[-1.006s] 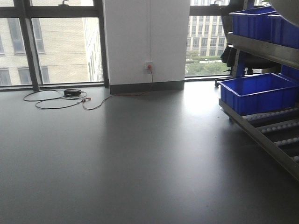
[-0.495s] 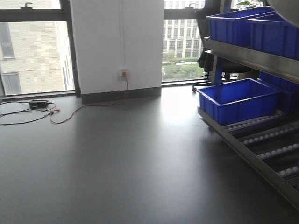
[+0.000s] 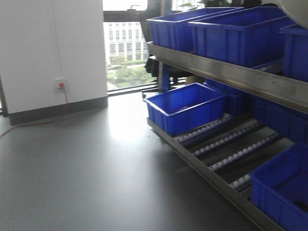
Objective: Move white bin to right shelf second layer
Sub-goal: 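Turn toward the roller shelf rack with blue crates, then approach the roller shelf and raise the bin above its rail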
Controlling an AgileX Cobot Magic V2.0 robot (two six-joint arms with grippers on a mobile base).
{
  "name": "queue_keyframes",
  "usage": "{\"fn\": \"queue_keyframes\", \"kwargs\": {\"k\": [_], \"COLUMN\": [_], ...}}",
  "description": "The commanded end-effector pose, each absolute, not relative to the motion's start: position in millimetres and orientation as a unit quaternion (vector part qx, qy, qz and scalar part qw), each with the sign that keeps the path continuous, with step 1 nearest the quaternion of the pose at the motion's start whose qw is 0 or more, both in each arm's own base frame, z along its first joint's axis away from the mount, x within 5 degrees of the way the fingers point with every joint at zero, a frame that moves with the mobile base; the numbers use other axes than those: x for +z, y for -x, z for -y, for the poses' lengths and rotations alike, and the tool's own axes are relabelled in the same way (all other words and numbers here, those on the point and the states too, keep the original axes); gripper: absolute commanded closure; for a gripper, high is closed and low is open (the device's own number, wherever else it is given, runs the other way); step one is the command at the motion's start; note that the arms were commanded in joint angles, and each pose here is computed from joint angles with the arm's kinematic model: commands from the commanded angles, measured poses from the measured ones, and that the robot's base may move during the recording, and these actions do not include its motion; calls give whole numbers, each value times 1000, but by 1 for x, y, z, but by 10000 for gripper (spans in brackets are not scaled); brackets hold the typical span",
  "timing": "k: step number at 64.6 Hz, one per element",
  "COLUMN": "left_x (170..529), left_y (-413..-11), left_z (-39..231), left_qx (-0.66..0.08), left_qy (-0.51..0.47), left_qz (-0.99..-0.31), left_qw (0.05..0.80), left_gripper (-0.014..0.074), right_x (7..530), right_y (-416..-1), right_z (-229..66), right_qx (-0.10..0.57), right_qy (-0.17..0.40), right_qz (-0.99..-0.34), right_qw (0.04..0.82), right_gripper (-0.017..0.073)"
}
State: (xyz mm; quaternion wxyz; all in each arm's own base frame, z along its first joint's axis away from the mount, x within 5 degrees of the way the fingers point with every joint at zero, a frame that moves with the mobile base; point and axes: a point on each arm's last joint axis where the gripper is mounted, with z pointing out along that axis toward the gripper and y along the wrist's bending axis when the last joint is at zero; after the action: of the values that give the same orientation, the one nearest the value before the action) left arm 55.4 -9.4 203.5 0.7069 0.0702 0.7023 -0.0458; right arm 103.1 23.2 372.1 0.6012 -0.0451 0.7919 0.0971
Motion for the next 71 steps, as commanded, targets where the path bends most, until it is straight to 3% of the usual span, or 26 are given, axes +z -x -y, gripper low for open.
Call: {"fn": "queue_keyframes", "kwargs": {"k": [1,71], "left_x": [199,199], "left_y": [-56,-56], "left_z": [9,9], "left_qx": [-50,-50], "left_qy": [-64,-64], "left_qz": [-681,-681], "left_qw": [728,728], "left_gripper": [509,509], "right_x": [391,391], "right_y": [-105,-105], "right_z": [-23,-23], "right_qx": [102,102], "right_qy": [44,44], "right_qz": [-752,-752], "right_qw": [650,650], "right_gripper": [511,511]}}
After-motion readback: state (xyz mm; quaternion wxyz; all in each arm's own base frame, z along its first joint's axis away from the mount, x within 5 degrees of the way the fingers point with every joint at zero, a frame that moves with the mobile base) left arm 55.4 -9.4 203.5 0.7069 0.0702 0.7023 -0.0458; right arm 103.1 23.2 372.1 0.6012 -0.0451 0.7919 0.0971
